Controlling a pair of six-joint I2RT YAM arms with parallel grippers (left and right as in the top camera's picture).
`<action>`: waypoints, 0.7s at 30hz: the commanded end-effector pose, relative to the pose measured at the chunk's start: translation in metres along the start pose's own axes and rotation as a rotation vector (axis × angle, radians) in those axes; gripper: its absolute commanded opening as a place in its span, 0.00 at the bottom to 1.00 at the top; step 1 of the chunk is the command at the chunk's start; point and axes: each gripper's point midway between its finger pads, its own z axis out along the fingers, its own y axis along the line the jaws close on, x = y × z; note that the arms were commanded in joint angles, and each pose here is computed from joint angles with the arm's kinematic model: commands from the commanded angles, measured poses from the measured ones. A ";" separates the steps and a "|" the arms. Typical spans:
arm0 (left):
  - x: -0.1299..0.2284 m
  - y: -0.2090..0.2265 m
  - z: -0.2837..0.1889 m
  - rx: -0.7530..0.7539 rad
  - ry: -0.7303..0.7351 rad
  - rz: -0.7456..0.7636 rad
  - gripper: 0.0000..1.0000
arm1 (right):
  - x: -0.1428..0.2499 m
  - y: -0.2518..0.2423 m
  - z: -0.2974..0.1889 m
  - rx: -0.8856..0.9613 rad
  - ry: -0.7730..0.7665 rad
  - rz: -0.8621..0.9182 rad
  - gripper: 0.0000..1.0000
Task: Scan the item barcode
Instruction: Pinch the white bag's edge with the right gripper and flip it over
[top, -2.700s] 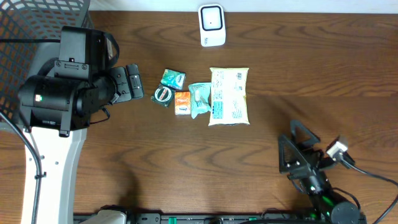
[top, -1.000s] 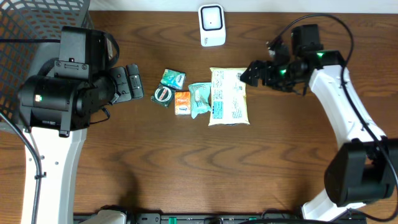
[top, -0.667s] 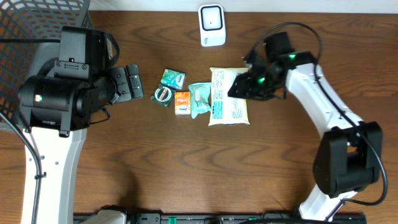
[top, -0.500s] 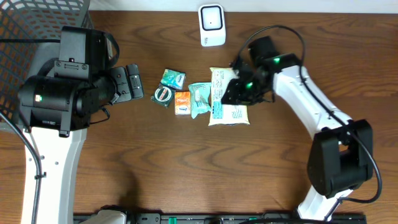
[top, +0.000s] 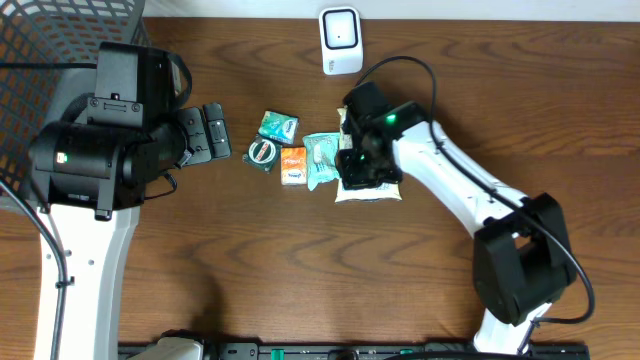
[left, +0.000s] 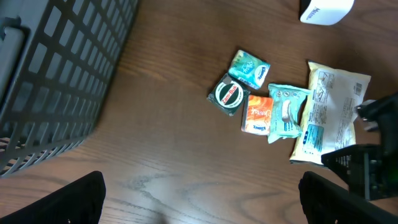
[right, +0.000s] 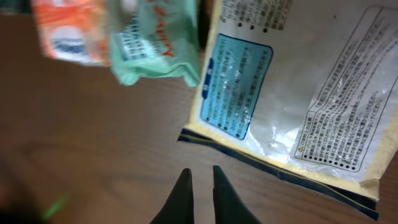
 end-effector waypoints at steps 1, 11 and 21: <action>0.002 0.001 0.001 0.002 0.009 -0.008 0.98 | 0.001 -0.018 0.021 0.136 0.004 0.075 0.03; 0.002 0.001 0.001 0.002 0.009 -0.008 0.98 | 0.001 -0.068 0.031 0.279 0.044 0.145 0.01; 0.002 0.001 0.001 0.002 0.009 -0.008 0.98 | -0.007 -0.132 -0.010 0.288 0.063 0.312 0.01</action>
